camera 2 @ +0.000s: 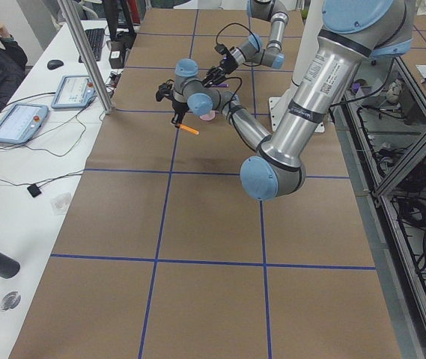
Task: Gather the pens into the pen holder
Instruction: 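Lift the orange marker with the left gripper while the right drops yellow into cup, then move the orange marker above the cup while the right gripper grasps the purple marker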
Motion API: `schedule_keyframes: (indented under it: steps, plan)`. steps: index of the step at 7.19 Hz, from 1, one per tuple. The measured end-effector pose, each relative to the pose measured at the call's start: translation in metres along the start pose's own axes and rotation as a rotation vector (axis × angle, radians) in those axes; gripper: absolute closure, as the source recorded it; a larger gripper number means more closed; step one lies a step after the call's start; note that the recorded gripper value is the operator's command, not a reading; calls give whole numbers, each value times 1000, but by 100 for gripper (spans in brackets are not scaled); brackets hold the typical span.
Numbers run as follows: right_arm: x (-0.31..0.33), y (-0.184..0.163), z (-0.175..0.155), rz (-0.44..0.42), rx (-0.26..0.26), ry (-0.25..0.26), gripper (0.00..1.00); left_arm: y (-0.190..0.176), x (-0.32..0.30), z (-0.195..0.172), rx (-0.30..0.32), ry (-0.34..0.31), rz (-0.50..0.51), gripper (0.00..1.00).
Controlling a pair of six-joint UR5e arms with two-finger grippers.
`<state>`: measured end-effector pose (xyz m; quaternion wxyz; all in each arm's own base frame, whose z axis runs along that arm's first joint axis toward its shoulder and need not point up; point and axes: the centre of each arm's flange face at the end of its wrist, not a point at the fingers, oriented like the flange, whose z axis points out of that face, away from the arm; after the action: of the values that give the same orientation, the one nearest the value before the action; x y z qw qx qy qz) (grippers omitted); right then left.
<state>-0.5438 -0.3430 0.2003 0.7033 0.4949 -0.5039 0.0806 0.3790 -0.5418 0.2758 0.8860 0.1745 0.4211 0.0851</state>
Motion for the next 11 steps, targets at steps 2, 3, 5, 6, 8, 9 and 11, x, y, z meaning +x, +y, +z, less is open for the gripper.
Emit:
schedule_keyframes:
  steps: [2,3,5,6,8,9,11]
  plan:
    - [0,-13,5,81,-42,-12,1,-5,12,-19,87,9,18,100]
    - [7,-22,12,128,-116,11,1,-10,21,-32,185,32,18,100]
    - [41,-51,28,216,-345,114,1,-13,37,-57,358,194,-54,100]
    - [73,-65,35,263,-518,204,1,-11,43,-65,422,280,-104,100]
    - [130,-69,38,331,-778,403,1,12,74,-57,521,400,-179,100]
    - [152,-56,37,337,-830,460,1,24,91,-50,550,443,-198,100]
    - [179,-28,41,301,-904,504,1,43,107,-42,589,531,-200,100]
